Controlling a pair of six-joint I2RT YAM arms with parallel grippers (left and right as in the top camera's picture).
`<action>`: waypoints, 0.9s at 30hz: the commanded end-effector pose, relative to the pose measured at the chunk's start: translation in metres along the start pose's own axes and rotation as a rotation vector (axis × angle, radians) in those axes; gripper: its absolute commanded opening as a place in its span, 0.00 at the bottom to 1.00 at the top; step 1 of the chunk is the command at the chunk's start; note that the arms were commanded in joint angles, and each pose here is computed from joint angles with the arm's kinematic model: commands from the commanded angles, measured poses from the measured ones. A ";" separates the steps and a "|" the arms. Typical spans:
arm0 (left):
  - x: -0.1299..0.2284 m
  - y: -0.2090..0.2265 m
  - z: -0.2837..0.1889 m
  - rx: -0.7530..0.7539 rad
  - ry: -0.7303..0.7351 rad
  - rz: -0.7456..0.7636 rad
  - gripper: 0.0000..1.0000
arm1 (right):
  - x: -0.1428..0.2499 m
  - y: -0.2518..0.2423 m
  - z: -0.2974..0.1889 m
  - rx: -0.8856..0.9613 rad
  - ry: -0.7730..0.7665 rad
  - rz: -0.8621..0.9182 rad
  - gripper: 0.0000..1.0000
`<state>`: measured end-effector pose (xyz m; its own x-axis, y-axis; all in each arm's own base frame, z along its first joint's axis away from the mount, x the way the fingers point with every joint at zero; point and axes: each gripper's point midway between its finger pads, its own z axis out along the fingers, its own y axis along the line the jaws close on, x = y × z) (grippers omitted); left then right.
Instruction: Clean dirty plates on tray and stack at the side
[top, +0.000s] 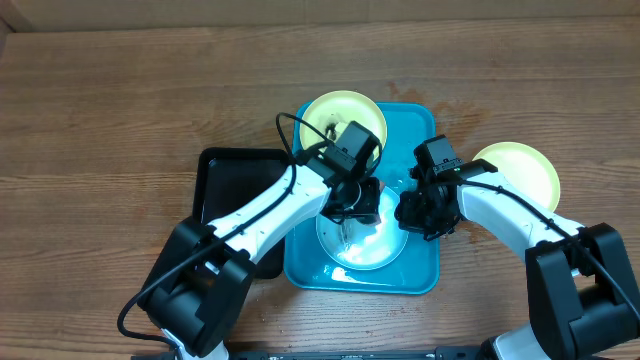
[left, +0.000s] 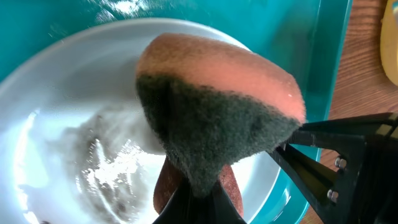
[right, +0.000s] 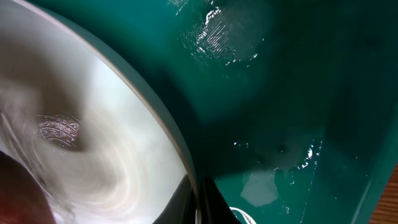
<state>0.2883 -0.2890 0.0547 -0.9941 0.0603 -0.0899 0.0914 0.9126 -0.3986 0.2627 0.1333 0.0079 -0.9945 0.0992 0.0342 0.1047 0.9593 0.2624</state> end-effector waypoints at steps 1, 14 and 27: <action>0.001 0.009 0.011 -0.024 0.020 -0.073 0.04 | -0.009 -0.003 -0.001 0.026 -0.028 0.026 0.04; 0.006 0.113 0.004 -0.417 0.177 -0.225 0.04 | -0.008 -0.004 -0.001 0.029 -0.022 0.028 0.04; 0.014 0.043 0.045 -0.119 0.274 -0.038 0.04 | -0.007 -0.004 -0.001 0.030 -0.022 0.028 0.04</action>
<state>0.2939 -0.2275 0.0101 -0.9934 0.0351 0.1088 0.0201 0.9906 -0.1356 0.2633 0.1332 0.0072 -0.9940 0.1045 0.0327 0.1094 0.9599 0.2580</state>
